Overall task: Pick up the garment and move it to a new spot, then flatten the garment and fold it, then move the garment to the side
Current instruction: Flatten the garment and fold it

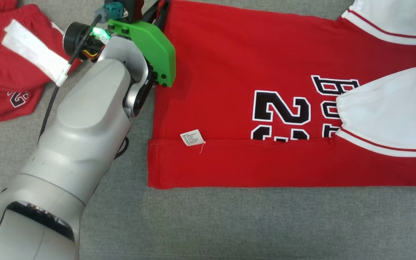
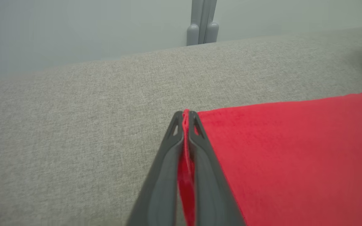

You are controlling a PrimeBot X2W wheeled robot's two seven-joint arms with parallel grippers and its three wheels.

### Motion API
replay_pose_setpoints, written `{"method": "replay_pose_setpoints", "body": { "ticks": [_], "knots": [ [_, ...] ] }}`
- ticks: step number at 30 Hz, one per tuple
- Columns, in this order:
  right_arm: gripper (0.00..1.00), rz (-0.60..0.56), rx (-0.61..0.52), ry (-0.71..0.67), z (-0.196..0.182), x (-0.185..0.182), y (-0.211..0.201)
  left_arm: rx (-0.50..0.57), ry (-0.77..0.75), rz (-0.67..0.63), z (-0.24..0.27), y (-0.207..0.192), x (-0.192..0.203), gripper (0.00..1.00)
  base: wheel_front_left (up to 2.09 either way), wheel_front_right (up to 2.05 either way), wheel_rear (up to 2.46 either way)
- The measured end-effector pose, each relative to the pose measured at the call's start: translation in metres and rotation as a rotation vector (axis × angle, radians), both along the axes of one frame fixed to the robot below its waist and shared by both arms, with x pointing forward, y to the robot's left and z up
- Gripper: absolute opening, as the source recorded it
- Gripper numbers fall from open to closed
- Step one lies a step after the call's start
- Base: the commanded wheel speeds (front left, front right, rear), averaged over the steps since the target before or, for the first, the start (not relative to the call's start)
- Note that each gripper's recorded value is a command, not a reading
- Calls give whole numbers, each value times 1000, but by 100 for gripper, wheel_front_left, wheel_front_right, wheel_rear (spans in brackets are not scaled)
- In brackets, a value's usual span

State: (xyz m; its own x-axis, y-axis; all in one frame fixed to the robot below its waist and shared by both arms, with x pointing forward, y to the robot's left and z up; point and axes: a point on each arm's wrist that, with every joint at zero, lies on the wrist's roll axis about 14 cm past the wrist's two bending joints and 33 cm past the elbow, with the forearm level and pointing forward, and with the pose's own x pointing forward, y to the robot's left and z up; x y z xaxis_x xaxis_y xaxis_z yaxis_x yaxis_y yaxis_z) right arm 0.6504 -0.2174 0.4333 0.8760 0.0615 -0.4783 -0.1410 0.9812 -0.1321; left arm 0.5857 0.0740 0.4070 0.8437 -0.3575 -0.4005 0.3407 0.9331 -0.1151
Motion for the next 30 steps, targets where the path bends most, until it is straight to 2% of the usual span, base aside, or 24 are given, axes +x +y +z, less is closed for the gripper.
{"method": "replay_pose_setpoints", "body": {
  "ticks": [5, 15, 30],
  "knots": [
    [0, 47, 3, -27, 11, -23, 5, -18, -32, -4, 7, 4, -15, 0, 0, 0, 0],
    [0, 56, 20, -76, 31, -77, -16, -40, -164, -61, 27, -1, -44, 0, 0, 0, 0],
    [0, -40, 129, 47, 9, -181, -43, -2, -262, -151, 36, -5, -84, 0, 0, 0, 0]
  ]
}}
